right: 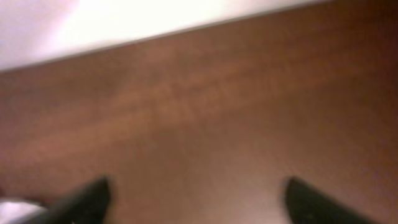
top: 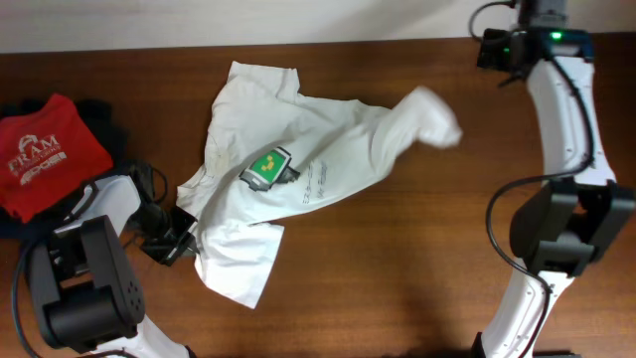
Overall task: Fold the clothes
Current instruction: 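Grasp the upper right corner with the right gripper and pull it up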
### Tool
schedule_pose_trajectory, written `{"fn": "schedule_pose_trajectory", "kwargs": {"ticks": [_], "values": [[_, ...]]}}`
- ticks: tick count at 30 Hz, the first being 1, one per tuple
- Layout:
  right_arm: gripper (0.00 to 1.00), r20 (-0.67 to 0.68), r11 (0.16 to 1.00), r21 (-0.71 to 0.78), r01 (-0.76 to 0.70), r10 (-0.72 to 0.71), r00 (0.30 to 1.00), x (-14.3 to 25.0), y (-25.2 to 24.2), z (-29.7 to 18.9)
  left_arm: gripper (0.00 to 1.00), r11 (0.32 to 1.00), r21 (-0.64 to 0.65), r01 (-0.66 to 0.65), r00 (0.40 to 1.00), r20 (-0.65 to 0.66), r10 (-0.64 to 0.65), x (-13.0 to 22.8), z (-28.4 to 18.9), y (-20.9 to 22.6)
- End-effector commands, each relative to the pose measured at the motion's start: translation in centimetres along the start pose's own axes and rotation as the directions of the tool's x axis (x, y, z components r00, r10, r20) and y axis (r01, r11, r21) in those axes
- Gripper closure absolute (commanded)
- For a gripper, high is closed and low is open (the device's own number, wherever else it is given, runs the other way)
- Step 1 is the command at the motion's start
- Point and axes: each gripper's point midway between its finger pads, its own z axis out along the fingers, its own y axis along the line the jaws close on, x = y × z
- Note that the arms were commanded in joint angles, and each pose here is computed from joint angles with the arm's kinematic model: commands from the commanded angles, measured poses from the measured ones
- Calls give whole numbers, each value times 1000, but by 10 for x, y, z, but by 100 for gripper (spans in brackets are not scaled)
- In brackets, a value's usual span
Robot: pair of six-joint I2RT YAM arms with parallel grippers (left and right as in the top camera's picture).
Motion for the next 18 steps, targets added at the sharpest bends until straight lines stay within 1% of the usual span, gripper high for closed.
{"fn": "schedule_pose_trajectory", "kwargs": {"ticks": [1, 3, 6, 8, 9, 10, 12, 15, 17, 18], "values": [[1, -169, 995, -90, 39, -53, 984, 44, 23, 3, 100, 999, -41, -4, 1000, 28, 5, -7, 4, 9], [1, -265, 989, -141, 34, -71, 962, 70, 33, 1, 100, 999, -39, -4, 1000, 30, 6, -8, 4, 9], [1, -421, 976, -218, 1, -95, 902, 115, 47, -4, 100, 999, -39, -5, 999, 31, 6, -8, 4, 9], [1, -492, 971, -238, 7, -127, 861, 140, 52, -5, 100, 999, -39, -5, 999, 32, 6, -8, 4, 9], [1, -520, 960, -280, 28, -176, 836, 154, 57, -7, 100, 999, -38, -5, 999, 32, 6, -8, 4, 9], [1, -548, 956, -290, 37, -198, 813, 166, 59, -7, 100, 999, -39, -5, 999, 32, 6, -8, 4, 9], [1, -601, 958, -284, 25, -199, 774, 185, 58, -7, 100, 999, -39, -5, 999, 32, 6, -8, 4, 9], [1, -685, 957, -290, 0, -207, 698, 222, 59, -8, 100, 999, -39, -5, 999, 32, 6, -8, 4, 9], [2, -727, 958, -286, -4, -214, 652, 241, 59, -10, 100, 999, -39, -5, 999, 32, 6, -8, 4, 9], [1, -732, 956, -293, 3, -227, 642, 246, 60, -10, 100, 999, -39, -5, 999, 32, 6, -8, 4, 9]]}}
